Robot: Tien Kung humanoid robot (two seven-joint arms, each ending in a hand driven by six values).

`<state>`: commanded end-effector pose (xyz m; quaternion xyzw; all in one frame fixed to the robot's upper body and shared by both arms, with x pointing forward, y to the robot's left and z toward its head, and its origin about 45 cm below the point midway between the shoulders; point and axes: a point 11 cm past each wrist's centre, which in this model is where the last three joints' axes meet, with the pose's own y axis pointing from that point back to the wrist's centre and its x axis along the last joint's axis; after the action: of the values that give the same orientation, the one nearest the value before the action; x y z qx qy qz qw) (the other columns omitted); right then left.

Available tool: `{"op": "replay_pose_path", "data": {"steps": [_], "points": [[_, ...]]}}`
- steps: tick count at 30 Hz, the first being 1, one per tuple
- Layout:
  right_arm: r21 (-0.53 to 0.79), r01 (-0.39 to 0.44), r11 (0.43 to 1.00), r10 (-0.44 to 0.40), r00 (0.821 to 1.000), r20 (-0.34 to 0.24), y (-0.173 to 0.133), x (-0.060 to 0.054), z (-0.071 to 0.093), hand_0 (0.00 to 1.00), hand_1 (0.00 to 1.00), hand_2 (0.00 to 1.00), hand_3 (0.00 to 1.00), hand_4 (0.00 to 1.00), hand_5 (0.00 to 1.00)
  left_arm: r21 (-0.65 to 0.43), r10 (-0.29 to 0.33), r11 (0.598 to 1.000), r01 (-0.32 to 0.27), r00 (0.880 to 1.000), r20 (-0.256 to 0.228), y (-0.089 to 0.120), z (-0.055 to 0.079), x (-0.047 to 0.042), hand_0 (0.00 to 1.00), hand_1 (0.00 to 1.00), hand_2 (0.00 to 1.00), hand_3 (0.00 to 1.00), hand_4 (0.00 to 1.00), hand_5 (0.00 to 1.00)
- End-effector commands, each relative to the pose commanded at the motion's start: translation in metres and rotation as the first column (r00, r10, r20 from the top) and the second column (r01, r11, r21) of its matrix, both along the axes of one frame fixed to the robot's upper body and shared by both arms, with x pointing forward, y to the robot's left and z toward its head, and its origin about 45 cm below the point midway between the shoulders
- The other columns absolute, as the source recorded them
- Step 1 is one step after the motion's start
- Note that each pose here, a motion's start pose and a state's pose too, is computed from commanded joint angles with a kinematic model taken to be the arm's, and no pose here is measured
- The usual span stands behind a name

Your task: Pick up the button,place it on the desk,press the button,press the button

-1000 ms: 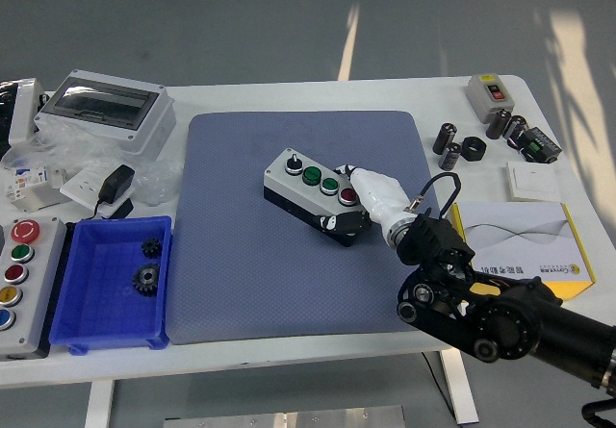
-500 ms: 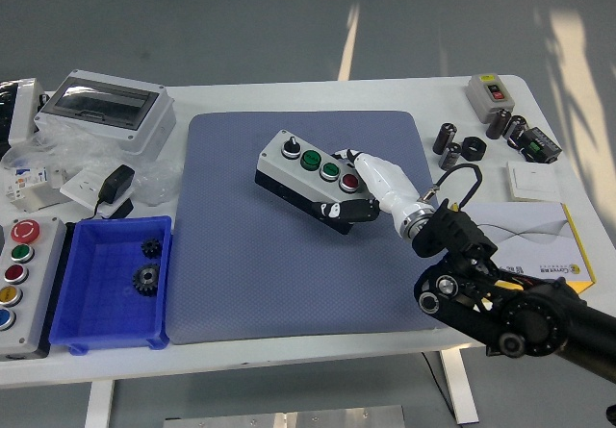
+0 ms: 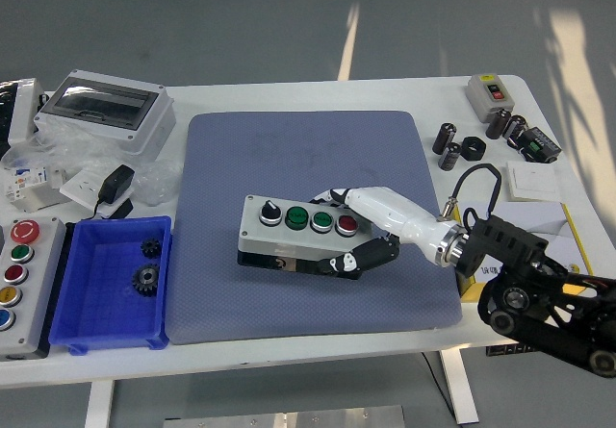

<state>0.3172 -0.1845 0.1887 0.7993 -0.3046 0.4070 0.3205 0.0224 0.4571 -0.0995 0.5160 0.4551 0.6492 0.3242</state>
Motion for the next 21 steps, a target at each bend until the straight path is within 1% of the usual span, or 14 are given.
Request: {"op": "replay_pose_path", "data": {"steps": [2, 3, 8, 9, 14, 15, 20, 21], "points": [[-0.05, 0.007, 0.999, -0.006, 1.0, 0.021, -0.005, -0.001, -0.011, 0.166, 0.308, 0.306, 0.261, 0.009, 0.002, 0.001, -0.001, 1.0, 0.001, 1.0, -0.002, 0.0, 0.0, -0.0001, 0.625, 0.581, 0.557, 0.616, 0.638, 0.207], [-0.072, 0.008, 0.997, -0.006, 1.0, 0.03, -0.006, -0.001, -0.016, 0.417, 0.466, 0.396, 0.347, 0.178, 0.002, 0.001, -0.001, 1.0, 0.001, 1.0, -0.002, 0.0, 0.0, -0.0001, 0.625, 0.581, 0.557, 0.616, 0.638, 0.207], [-0.137, -0.004, 0.991, 0.012, 0.998, 0.054, -0.008, -0.001, -0.027, 0.417, 0.466, 0.396, 0.347, 0.178, 0.002, 0.001, -0.002, 1.0, 0.002, 1.0, -0.004, 0.001, 0.0, -0.0001, 0.625, 0.581, 0.557, 0.616, 0.638, 0.207], [-0.141, -0.008, 0.99, 0.016, 0.998, 0.056, -0.008, -0.001, -0.028, 0.614, 0.587, 0.537, 0.491, 0.297, 0.002, 0.001, -0.002, 1.0, 0.002, 1.0, -0.004, 0.001, 0.0, -0.0002, 0.625, 0.58, 0.556, 0.616, 0.638, 0.209], [-0.146, -0.015, 0.989, 0.025, 0.997, 0.069, -0.007, 0.0, -0.028, 0.614, 0.587, 0.537, 0.491, 0.297, 0.002, 0.0, -0.002, 1.0, 0.002, 1.0, -0.004, 0.0, 0.0, -0.0001, 0.625, 0.58, 0.556, 0.616, 0.638, 0.209], [-0.146, -0.015, 0.989, 0.026, 0.997, 0.07, -0.007, 0.0, -0.027, 0.706, 0.682, 0.659, 0.65, 0.111, 0.002, 0.0, -0.002, 1.0, 0.002, 1.0, -0.004, 0.0, 0.0, -0.0001, 0.625, 0.58, 0.557, 0.615, 0.638, 0.209], [-0.137, -0.023, 0.99, 0.033, 0.997, 0.073, -0.006, 0.002, -0.026, 0.706, 0.682, 0.659, 0.65, 0.111, 0.002, -0.001, 0.0, 1.0, 0.0, 1.0, -0.002, -0.001, 0.0, 0.0008, 0.625, 0.58, 0.557, 0.615, 0.638, 0.209], [-0.136, -0.023, 0.99, 0.033, 0.997, 0.072, -0.006, 0.002, -0.026, 0.798, 0.775, 0.744, 0.706, 0.131, 0.002, -0.001, 0.0, 1.0, 0.0, 1.0, -0.001, -0.001, 0.0, 0.0009, 0.624, 0.58, 0.557, 0.615, 0.638, 0.21]]}}
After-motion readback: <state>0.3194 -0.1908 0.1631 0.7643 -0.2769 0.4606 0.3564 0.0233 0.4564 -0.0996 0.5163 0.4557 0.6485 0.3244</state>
